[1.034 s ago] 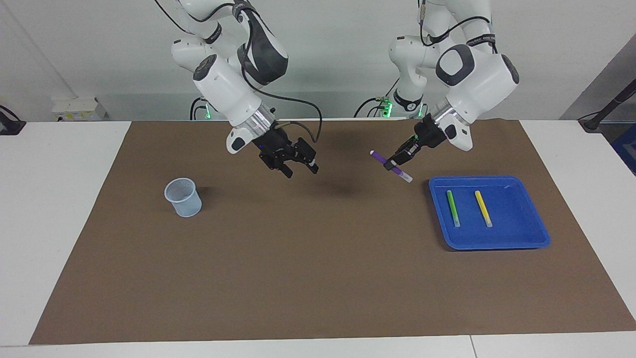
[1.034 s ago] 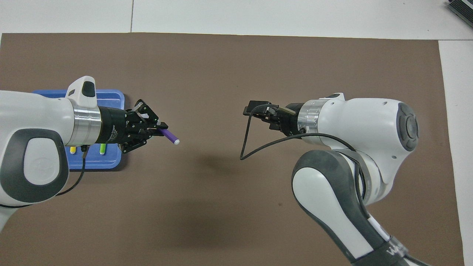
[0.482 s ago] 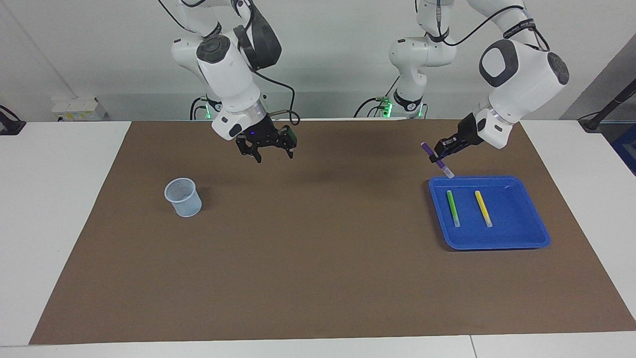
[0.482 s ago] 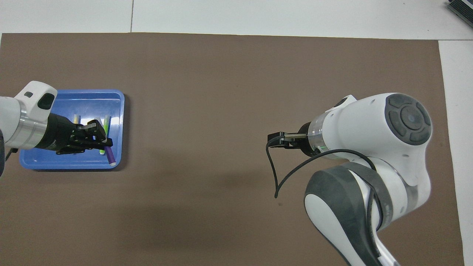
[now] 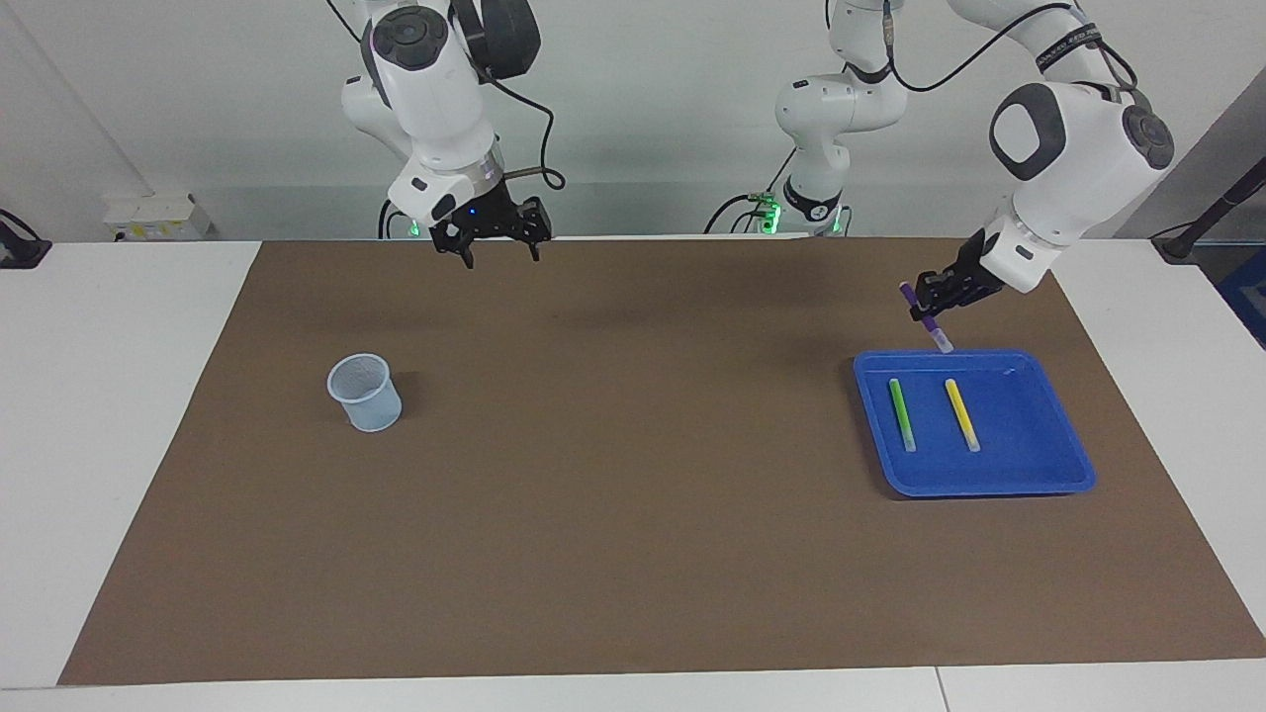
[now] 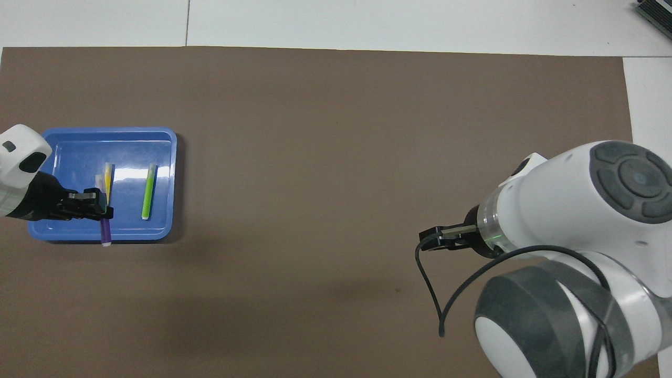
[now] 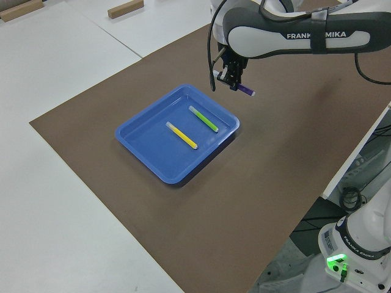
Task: Right arm passes pens to left for tray arrangement
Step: 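Lower the purple pen into the blue tray with the left gripper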
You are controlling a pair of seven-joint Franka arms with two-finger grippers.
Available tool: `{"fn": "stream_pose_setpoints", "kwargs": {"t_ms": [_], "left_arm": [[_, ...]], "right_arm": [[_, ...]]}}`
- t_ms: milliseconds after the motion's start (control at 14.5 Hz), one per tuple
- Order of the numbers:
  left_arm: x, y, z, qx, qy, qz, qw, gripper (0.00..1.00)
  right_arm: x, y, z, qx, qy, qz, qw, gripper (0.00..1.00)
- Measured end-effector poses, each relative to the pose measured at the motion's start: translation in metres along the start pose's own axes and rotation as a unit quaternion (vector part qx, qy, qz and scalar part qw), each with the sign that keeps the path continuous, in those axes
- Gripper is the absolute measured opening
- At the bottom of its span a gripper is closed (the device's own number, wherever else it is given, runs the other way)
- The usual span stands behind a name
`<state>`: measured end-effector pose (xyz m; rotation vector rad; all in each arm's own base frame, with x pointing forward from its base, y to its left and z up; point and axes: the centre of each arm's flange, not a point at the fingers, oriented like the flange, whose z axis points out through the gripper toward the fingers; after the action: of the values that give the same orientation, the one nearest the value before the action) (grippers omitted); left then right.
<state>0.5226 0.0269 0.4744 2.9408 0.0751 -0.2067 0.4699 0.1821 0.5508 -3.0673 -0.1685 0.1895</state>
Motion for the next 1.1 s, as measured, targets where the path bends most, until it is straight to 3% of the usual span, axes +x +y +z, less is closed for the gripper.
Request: {"fn": "stream_pose_setpoints", "kwargs": {"t_ms": [414,551,896,1103], "left_arm": [[0.018,-0.06,0.024,0.037,-0.007,0.042,0.998,0.18],[0.023,-0.069,0.03,0.041,-0.005,0.051,0.998,0.18],[0.035,-0.096,0.048,0.055,0.002,0.056,0.997,0.18],[0.048,-0.108,0.065,0.059,0.013,0.053,0.997,0.18]], "right_arm": [[-0.013,0.061,-0.04,0.008,0.013,-0.009,1.0,1.0],[-0.011,0.073,-0.042,-0.014,0.005,-0.005,1.0,1.0],[0.035,0.109,-0.056,-0.031,0.009,0.011,0.999,1.0],[0.061,0.128,-0.053,-0.045,0.007,-0.015,0.999,1.0]]}}
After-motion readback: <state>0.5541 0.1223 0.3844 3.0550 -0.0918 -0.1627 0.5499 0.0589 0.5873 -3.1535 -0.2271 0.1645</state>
